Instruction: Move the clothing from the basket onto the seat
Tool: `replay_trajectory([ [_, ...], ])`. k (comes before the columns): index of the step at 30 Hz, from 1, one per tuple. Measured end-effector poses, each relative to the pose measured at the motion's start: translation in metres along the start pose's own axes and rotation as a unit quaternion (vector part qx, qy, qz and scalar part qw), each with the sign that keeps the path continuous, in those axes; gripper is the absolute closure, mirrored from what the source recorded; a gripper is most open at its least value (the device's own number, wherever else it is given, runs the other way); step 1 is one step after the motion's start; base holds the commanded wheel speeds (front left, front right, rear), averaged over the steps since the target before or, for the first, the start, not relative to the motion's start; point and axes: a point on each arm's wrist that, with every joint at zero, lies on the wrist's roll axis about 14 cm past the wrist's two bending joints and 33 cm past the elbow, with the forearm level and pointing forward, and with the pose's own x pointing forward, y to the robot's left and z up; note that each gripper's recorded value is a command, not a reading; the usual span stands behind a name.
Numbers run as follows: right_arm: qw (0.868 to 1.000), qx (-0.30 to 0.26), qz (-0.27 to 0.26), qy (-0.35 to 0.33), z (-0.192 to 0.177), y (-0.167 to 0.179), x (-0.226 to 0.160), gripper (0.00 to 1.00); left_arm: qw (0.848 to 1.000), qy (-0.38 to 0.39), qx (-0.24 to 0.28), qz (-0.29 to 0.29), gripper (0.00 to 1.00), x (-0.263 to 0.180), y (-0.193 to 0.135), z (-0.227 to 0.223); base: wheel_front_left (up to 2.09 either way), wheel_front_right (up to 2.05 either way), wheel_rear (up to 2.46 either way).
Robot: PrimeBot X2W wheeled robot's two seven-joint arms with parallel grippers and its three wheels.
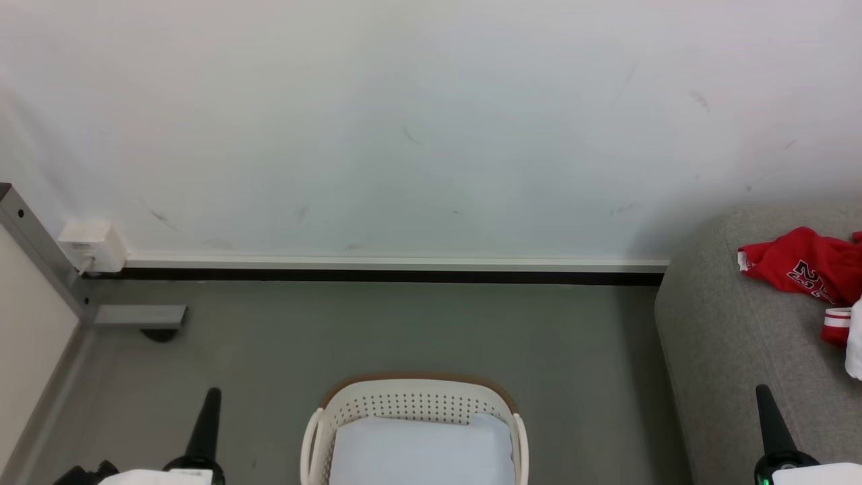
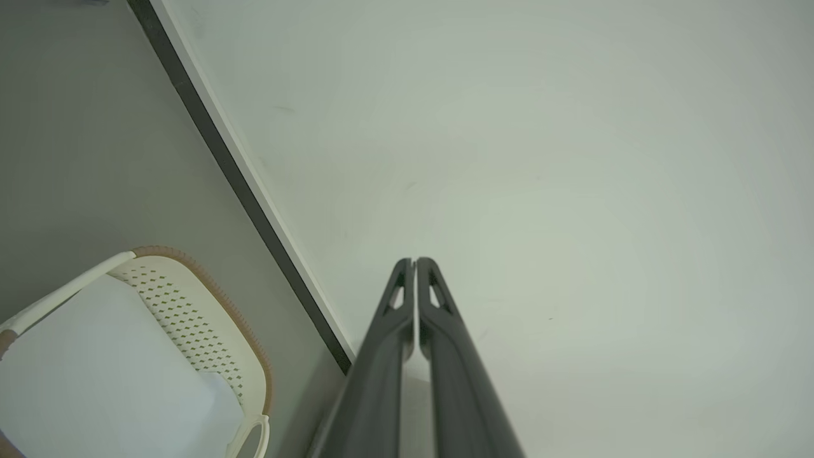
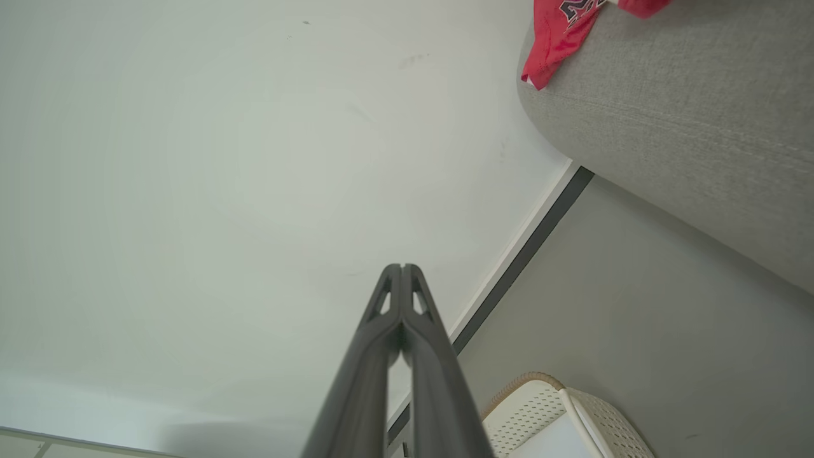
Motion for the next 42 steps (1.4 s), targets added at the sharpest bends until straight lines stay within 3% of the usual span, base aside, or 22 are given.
replay_trajectory([
  [42,0.988,0.147,0.034,0.008,0.007,0.019,0.012,1.00,0.988,0.009,-0.152,-0.037,1.00,0.011,-0.020,0.005,0.00,0.00,0.00],
])
